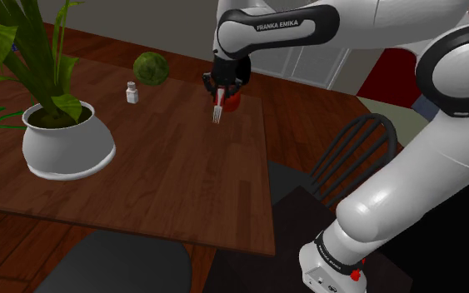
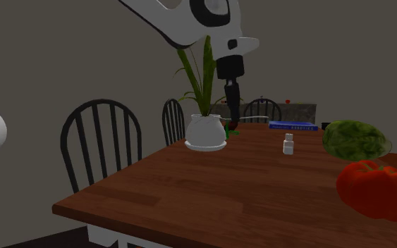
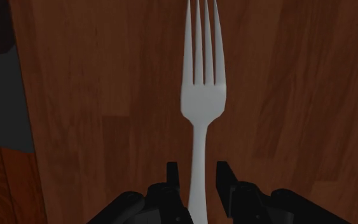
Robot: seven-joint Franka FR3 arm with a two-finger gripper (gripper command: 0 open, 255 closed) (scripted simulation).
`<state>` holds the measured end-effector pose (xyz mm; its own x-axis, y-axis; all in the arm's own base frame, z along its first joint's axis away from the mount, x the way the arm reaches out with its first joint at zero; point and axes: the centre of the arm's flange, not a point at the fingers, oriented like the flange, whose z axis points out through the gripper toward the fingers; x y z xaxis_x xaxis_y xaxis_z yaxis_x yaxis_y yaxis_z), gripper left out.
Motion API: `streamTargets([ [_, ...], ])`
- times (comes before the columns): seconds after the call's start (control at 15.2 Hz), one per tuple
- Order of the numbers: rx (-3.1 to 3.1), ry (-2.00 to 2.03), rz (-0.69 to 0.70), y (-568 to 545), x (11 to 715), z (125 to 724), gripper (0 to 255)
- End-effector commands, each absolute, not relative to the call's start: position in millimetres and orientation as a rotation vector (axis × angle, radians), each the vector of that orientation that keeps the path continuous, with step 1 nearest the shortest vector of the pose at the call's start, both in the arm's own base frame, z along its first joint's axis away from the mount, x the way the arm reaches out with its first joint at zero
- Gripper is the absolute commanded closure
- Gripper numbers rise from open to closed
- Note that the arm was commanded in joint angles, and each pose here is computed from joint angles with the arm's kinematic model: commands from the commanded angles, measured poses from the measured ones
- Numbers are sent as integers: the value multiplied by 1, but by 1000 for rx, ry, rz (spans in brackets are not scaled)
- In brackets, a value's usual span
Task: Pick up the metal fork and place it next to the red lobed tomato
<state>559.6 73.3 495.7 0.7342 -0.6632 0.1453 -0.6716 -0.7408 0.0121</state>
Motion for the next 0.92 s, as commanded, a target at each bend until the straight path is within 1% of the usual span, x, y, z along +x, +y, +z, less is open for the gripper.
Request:
streamTargets([
  [0.0,2867,-1102,203,47,555,498,255],
  [0.86,2867,-1102,203,-123,538,498,255],
])
